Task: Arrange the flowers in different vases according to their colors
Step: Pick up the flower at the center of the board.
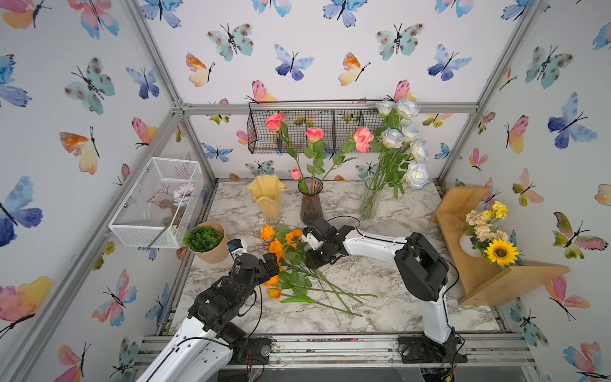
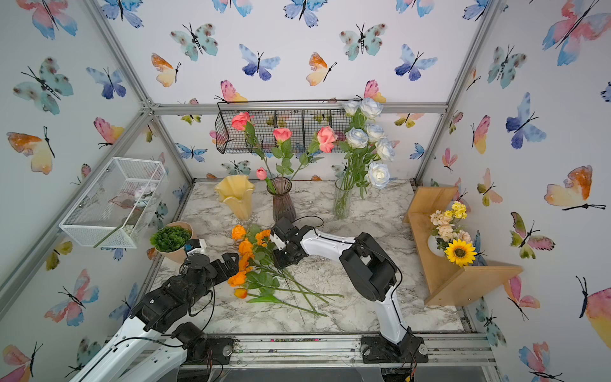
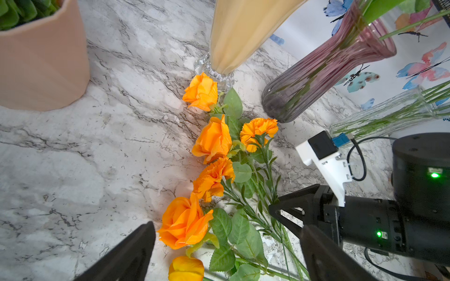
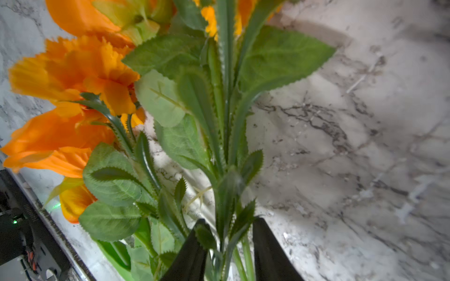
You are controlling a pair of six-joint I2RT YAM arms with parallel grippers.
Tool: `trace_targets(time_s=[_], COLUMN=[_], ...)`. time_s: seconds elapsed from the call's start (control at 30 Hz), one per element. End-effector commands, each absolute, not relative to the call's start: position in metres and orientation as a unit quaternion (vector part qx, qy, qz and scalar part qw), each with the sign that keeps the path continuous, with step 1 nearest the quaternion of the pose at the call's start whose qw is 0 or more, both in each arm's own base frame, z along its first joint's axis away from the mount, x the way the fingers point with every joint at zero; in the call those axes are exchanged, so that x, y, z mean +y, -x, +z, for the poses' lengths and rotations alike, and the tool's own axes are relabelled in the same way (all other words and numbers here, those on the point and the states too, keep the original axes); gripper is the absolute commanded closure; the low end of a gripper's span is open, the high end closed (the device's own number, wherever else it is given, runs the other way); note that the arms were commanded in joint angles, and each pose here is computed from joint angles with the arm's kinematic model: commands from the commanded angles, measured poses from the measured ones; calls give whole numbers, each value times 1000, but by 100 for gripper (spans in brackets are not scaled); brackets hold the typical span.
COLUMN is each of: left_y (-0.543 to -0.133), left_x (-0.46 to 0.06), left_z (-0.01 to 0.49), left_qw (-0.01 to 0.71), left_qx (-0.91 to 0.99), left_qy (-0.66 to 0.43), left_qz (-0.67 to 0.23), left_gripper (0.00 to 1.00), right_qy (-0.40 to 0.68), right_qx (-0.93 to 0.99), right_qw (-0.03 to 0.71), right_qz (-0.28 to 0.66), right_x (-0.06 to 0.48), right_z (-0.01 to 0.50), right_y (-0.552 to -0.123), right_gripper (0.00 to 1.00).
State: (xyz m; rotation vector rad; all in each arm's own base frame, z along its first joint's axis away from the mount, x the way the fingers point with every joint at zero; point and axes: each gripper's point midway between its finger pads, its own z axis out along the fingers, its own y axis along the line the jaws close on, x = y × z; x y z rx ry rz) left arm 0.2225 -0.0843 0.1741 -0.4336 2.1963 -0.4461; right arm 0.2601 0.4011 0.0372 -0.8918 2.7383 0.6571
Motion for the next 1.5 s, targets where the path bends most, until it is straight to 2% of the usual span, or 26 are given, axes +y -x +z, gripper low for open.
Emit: trace_targets(time_s=[0.0, 0.13, 0.27, 0.77, 1.03, 1.13, 1.27, 1.47], left_y=[-224, -224, -226, -227, -220, -219, -216, -215], left_x=[-86, -87, -89, -107, -123, -126, -140, -180], left_z=[183, 185, 191, 261, 270, 269, 261, 226], left_qw=[423, 424, 428, 484, 484, 479, 455, 368], left_qx=[872, 872, 871, 846, 838, 838, 833, 805], left_qy=[164, 161, 153, 53, 4, 1, 17, 81], left_qz=[-184, -184, -186, -218, -251, -260, -314, -457], left_gripper=[1, 1, 1, 1, 1, 1, 1, 1], right_qy=[306, 310, 314, 313, 284, 279, 276, 268], right_qx=[925, 921, 918, 896, 815, 795, 790, 803], right_qw=[103, 122, 144, 246, 425, 463, 469, 446], right_qz=[201, 201, 194, 199, 273, 276, 282, 289], right_x=[400, 399, 394, 379, 380, 379, 383, 381], right_z=[39, 54, 71, 147, 228, 247, 263, 261], right_y=[-265, -268, -272, -282, -298, -303, -305, -300], right_gripper=[71, 87, 97, 98, 98, 98, 98, 98])
